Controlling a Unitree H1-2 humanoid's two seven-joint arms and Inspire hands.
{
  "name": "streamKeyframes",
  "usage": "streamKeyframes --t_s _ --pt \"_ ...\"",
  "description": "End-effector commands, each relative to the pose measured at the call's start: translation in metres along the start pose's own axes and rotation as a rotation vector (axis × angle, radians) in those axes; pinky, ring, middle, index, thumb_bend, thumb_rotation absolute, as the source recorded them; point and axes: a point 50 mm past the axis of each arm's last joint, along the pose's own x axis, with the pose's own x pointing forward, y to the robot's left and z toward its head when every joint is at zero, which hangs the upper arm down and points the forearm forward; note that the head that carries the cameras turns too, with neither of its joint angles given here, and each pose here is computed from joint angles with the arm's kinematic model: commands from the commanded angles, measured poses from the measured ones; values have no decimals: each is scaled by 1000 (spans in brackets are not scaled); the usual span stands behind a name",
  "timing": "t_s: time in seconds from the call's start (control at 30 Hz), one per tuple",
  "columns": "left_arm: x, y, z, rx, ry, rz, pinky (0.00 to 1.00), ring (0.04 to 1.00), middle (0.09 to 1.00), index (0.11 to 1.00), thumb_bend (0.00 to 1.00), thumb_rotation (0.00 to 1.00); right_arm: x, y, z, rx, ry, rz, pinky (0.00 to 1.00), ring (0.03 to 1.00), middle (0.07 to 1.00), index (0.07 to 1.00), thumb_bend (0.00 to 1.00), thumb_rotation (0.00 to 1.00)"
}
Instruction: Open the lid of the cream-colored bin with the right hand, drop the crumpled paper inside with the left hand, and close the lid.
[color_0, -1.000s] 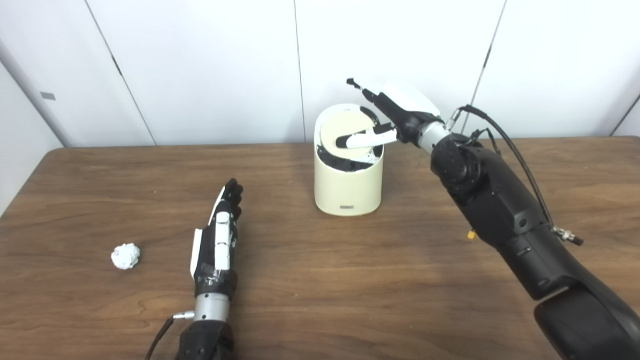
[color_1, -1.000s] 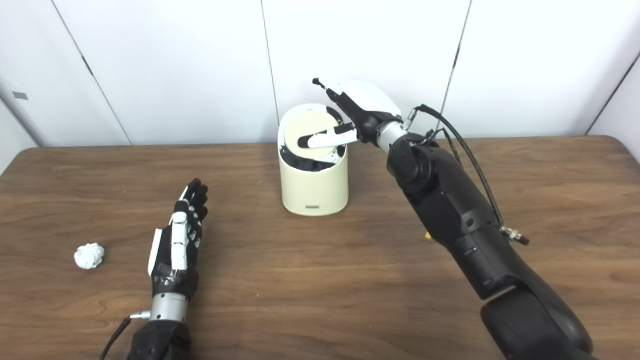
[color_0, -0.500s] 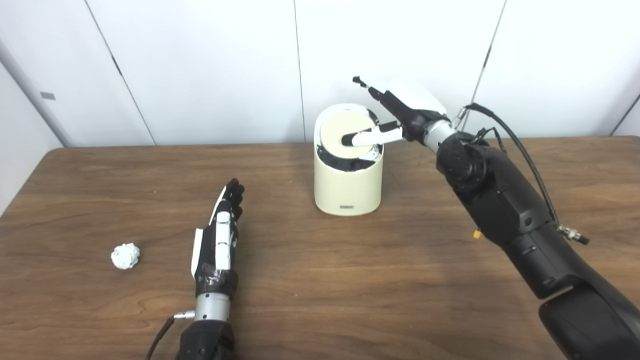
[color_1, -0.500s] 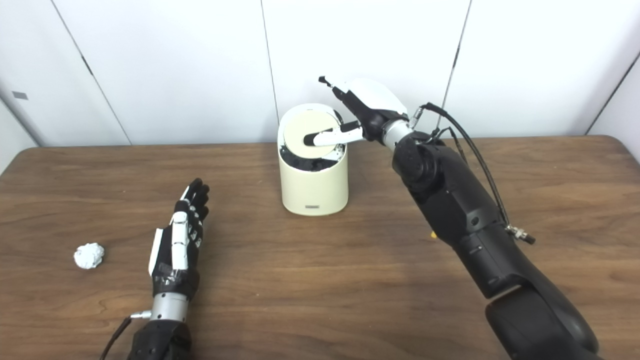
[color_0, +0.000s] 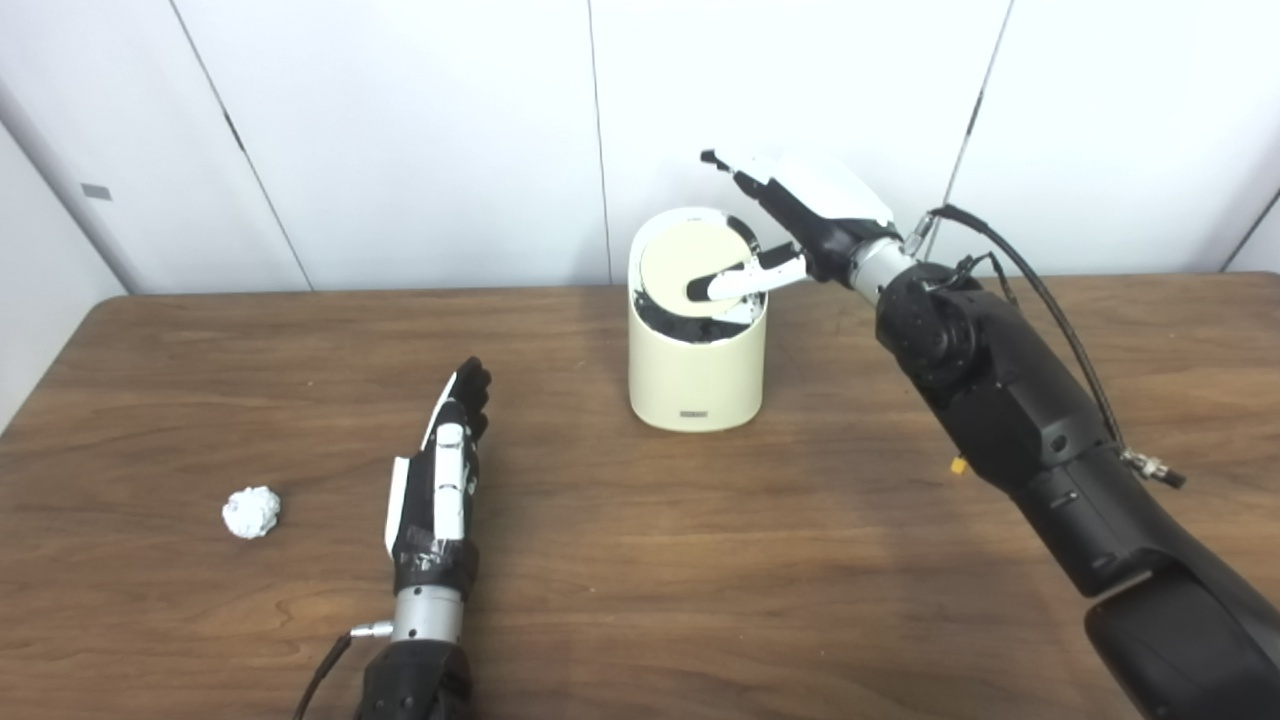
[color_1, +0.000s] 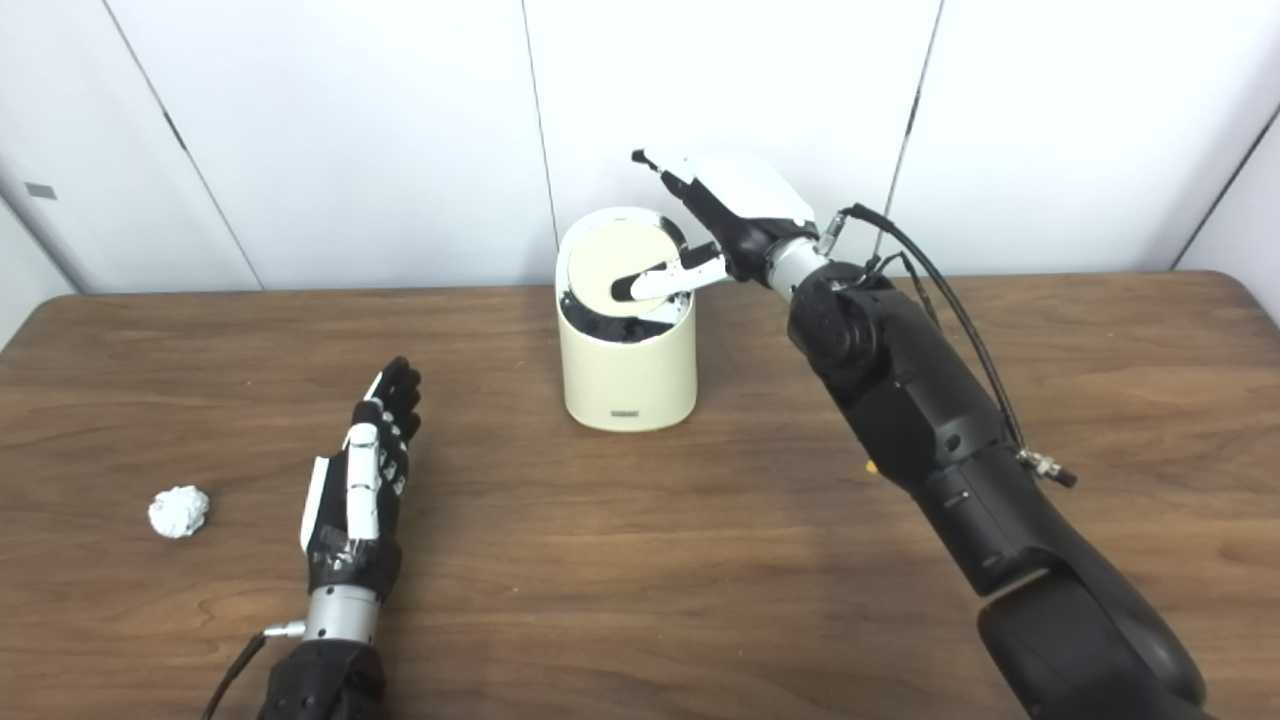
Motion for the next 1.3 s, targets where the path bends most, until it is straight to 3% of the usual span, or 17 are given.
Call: streamKeyframes --t_s 0.0,0.33,0.57,0.8,1.0,1.27 --pt "-6 -9 -6 -18 21 2 1000 980 948 953 395 962 9 -26 3 -75 -35 -51 956 946 937 949 755 516" --pt "-6 -11 -6 -19 17 -5 1000 981 952 959 393 976 8 -26 1 -135 -51 -53 963 943 941 948 831 372" --pt "-5 -13 -5 -12 12 2 987 971 942 949 403 975 6 -24 -1 -278 -79 -67 956 937 943 943 931 200" --pt "-6 -14 -5 -15 12 3 999 977 948 956 407 974 4 -23 -5 -296 -70 -65 960 954 943 947 963 121" --pt "-5 -14 -5 -9 15 3 1000 978 952 958 408 975 2 -23 -9 -269 -71 -73 953 954 938 942 962 144" --pt "-6 -15 -4 -3 15 7 998 972 945 950 397 965 1 -32 -3 -52 -67 -113 947 949 935 937 777 439"
